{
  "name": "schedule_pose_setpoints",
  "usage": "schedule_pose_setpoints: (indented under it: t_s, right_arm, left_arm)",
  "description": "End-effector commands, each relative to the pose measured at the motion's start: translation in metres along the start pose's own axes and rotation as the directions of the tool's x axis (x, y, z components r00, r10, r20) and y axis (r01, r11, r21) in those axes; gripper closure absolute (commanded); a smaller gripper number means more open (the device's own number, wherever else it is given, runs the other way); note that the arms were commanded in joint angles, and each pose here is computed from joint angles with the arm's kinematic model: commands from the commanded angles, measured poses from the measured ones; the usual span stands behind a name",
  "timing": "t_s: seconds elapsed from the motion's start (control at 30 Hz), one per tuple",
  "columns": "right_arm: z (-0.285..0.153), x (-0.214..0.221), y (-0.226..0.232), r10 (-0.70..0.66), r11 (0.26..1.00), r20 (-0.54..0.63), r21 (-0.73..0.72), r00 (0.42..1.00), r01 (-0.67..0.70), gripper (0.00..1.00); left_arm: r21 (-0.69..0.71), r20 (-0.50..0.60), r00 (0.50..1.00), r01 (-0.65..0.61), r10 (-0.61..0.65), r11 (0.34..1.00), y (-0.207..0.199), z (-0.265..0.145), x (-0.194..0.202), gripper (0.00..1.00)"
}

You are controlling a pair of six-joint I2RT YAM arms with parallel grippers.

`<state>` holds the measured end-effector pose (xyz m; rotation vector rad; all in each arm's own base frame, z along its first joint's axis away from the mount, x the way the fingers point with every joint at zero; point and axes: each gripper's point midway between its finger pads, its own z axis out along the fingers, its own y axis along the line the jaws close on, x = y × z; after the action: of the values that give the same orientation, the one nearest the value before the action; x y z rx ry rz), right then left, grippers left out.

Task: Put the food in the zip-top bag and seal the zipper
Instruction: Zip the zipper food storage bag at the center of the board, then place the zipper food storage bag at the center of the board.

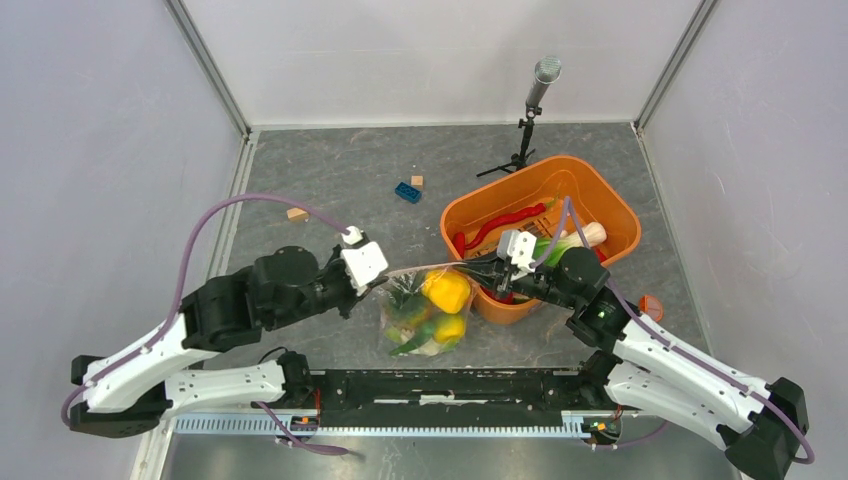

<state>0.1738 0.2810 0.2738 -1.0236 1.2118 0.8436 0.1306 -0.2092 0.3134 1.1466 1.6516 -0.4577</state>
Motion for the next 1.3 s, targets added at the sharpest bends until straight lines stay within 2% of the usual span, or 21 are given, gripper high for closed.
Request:
schedule_pose_setpoints:
  t_s: [0.0, 0.37, 0.47, 0.5, 0.53, 0.57, 0.6, 0.67, 0.73, 0.83, 0.97, 1.17, 1.27]
  right_arm:
    - [0.000, -0.013, -0.018, -0.010, 0.996, 0.051, 0.094, 0.999, 0.005, 1.00]
    - [-0.001, -0.012, -0.021, -0.004, 0.993, 0.054, 0.114, 0.999, -0.002, 1.00]
    - [-0.001, -0.013, -0.021, 0.000, 0.994, 0.063, 0.112, 0.998, -0.007, 1.00]
    - [0.000, -0.014, -0.020, 0.000, 0.994, 0.068, 0.105, 0.998, -0.007, 1.00]
    - [0.000, -0.015, -0.019, 0.002, 0.995, 0.072, 0.100, 0.997, -0.009, 1.00]
    - [0.000, -0.016, -0.017, 0.003, 0.996, 0.073, 0.088, 0.997, -0.009, 1.00]
    - [0.001, -0.017, -0.016, 0.003, 0.997, 0.076, 0.081, 0.997, -0.010, 1.00]
    - [0.002, -0.017, -0.012, 0.010, 0.998, 0.075, 0.060, 0.997, -0.015, 1.00]
    - [0.004, -0.015, -0.010, 0.020, 0.999, 0.069, 0.043, 0.997, -0.023, 1.00]
    - [0.007, -0.015, -0.008, 0.033, 0.999, 0.065, 0.026, 0.997, -0.034, 1.00]
    - [0.009, -0.024, -0.002, 0.043, 0.999, 0.097, -0.013, 0.994, -0.042, 1.00]
    - [0.023, -0.035, 0.019, 0.110, 0.981, 0.085, -0.169, 0.990, -0.094, 1.00]
    - [0.032, -0.037, 0.018, 0.108, 0.982, 0.077, -0.164, 0.991, -0.094, 1.00]
  left_arm:
    - [-0.103, -0.015, 0.999, 0.045, -0.046, 0.994, 0.018, -0.020, 0.015, 0.98]
    - [-0.191, -0.067, 0.995, 0.067, -0.081, 0.979, 0.032, -0.030, 0.031, 0.97]
    - [-0.205, -0.057, 0.995, 0.073, -0.086, 0.976, 0.034, -0.033, 0.031, 0.91]
    - [-0.205, -0.056, 0.995, 0.074, -0.087, 0.976, 0.034, -0.034, 0.031, 0.86]
    - [-0.205, -0.054, 0.994, 0.079, -0.091, 0.976, 0.034, -0.034, 0.031, 0.71]
    - [-0.204, -0.049, 0.994, 0.083, -0.095, 0.975, 0.034, -0.034, 0.030, 0.51]
    - [-0.205, -0.038, 0.994, 0.090, -0.100, 0.975, 0.034, -0.033, 0.028, 0.36]
    - [-0.207, -0.008, 0.993, 0.111, -0.115, 0.972, 0.034, -0.033, 0.022, 0.16]
    - [-0.233, 0.037, 0.989, 0.145, -0.140, 0.962, 0.040, -0.034, 0.015, 0.02]
    - [-0.283, 0.105, 0.979, 0.195, -0.172, 0.939, 0.050, -0.039, 0.005, 0.00]
    - [-0.386, 0.191, 0.953, 0.293, -0.235, 0.875, 0.071, -0.052, -0.002, 0.00]
    - [-0.476, 0.264, 0.923, 0.376, -0.279, 0.795, 0.094, -0.071, -0.013, 0.00]
    - [-0.483, 0.294, 0.910, 0.406, -0.293, 0.776, 0.098, -0.080, -0.017, 0.00]
